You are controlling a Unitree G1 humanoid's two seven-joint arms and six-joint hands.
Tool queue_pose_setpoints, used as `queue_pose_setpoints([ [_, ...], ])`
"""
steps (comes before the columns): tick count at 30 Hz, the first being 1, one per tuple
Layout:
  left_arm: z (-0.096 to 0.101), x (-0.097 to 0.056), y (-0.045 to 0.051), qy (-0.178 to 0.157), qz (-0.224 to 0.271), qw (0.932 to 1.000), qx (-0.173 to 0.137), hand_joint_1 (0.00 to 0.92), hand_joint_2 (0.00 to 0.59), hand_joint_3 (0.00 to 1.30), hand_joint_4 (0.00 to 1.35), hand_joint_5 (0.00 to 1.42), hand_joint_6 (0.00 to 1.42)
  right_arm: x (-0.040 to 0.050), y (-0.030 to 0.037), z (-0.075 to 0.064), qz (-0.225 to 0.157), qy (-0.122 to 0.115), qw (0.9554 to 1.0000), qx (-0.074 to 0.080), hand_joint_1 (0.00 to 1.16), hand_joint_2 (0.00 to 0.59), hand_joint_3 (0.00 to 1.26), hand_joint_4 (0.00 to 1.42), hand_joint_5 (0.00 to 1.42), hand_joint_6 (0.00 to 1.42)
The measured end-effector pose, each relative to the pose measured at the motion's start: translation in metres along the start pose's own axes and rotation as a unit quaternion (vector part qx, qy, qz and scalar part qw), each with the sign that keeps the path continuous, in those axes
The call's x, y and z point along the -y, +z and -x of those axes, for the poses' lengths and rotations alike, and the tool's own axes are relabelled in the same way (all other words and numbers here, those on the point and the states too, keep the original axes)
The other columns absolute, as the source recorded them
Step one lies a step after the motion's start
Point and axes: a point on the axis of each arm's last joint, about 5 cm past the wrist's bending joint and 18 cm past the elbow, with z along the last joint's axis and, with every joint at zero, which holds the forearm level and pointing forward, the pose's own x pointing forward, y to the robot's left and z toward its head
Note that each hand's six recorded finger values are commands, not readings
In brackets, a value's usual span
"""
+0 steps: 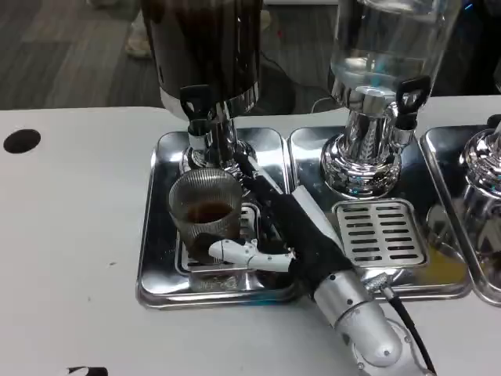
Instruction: Grasp the cup under the faucet to collect the drink, then remove the cup.
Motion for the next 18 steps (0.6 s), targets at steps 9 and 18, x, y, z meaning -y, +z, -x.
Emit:
queue_pose_setpoints([
  [9, -0.0004, 0.0002, 0.0004, -0.004, 0.000, 1.0000, -0.003, 0.000, 0.064, 0.30, 0.22, 0.40, 0.75, -0.0011, -0.0032, -0.0006, -0.002, 0.003, 1.0000, -0.007, 0.72, 0.089, 0.03, 0.00, 0.03, 0.01],
  [18, 0.0001, 0.0000, -0.0007, -0.004, 0.000, 1.0000, -0.006, 0.000, 0.064, 0.30, 0.22, 0.40, 0.75, -0.0065, -0.0036, -0.0024, -0.007, 0.009, 0.9999, -0.007, 0.72, 0.089, 0.03, 0.01, 0.03, 0.01],
])
